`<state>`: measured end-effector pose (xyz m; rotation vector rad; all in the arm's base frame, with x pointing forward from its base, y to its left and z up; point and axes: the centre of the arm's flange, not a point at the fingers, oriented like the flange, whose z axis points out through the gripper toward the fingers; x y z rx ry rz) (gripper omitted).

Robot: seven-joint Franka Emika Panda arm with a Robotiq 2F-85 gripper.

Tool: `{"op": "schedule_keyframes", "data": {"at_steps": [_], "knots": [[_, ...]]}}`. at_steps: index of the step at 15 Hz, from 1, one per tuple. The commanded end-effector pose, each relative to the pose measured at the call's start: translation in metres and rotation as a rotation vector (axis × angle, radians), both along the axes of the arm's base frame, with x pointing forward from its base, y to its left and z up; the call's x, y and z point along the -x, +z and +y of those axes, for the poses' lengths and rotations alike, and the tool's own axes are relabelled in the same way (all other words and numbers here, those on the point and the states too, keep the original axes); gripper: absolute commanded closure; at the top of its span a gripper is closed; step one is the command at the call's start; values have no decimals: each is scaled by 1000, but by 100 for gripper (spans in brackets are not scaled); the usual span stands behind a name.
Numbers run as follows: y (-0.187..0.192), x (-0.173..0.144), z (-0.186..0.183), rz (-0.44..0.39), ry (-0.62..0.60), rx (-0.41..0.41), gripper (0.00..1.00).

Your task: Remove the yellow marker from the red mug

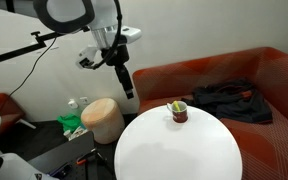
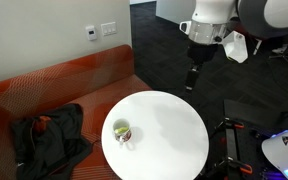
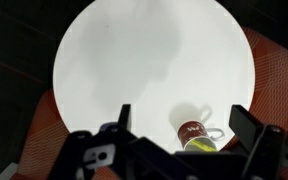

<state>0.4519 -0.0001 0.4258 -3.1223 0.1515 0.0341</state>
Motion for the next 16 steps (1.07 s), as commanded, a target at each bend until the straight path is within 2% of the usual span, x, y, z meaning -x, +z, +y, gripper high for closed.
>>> {"op": "schedule_keyframes", "data": {"at_steps": [1, 4, 11, 16], "knots": [[4, -23, -1, -82, 21, 77, 0], [6, -48, -11, -139, 66, 96, 0], [-4, -100, -49, -247, 242, -13, 0], [-21, -123, -67, -281, 436, -224, 0]]}}
